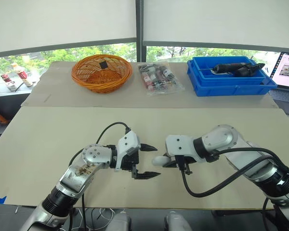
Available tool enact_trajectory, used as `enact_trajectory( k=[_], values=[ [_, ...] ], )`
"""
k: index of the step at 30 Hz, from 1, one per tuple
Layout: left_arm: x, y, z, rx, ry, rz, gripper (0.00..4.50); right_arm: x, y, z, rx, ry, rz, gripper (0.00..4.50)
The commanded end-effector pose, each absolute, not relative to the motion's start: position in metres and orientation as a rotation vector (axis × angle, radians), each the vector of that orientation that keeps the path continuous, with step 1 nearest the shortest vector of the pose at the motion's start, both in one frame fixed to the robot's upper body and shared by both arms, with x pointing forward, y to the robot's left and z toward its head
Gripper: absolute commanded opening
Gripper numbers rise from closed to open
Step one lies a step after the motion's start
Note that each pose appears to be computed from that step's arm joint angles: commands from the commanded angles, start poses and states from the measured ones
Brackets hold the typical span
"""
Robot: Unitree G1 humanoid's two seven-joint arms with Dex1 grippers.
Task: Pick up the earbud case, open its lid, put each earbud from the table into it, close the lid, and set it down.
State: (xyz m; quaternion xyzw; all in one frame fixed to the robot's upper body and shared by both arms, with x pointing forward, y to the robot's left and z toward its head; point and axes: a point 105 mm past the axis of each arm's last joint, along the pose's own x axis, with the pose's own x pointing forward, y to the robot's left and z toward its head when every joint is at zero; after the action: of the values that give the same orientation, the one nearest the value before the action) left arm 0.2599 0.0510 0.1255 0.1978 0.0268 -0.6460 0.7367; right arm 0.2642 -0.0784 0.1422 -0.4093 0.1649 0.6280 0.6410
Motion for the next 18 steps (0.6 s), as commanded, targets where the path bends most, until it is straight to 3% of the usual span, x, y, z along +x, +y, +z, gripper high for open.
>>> enact_trajectory(
  k=[1,4,9,14,16,18],
  values=[
    [0.2609,0.0518,0.1311,0.439,0.035,-1.416,4.09,0.2652,-0.0761,0.1529,-0.952,0.312,1.427,0.73],
    [0.2587,0.05,0.1303,0.417,0.045,-1.428,3.03,0.2652,-0.0751,0.1536,-0.949,0.305,1.428,0.73],
    [0.2598,0.0492,0.1297,0.411,0.046,-1.416,0.58,0.2646,-0.0739,0.1538,-0.947,0.302,1.432,0.73],
    [0.262,0.0505,0.1284,0.422,0.047,-1.399,0.53,0.2645,-0.0731,0.1542,-0.934,0.303,1.431,0.73],
    [0.2632,0.0519,0.1272,0.417,0.051,-1.387,0.53,0.2651,-0.0754,0.1555,-0.937,0.3,1.422,1.76],
    [0.2638,0.0535,0.1259,0.406,0.056,-1.38,0.53,0.2666,-0.0799,0.1562,-0.948,0.301,1.403,2.43]
  ],
)
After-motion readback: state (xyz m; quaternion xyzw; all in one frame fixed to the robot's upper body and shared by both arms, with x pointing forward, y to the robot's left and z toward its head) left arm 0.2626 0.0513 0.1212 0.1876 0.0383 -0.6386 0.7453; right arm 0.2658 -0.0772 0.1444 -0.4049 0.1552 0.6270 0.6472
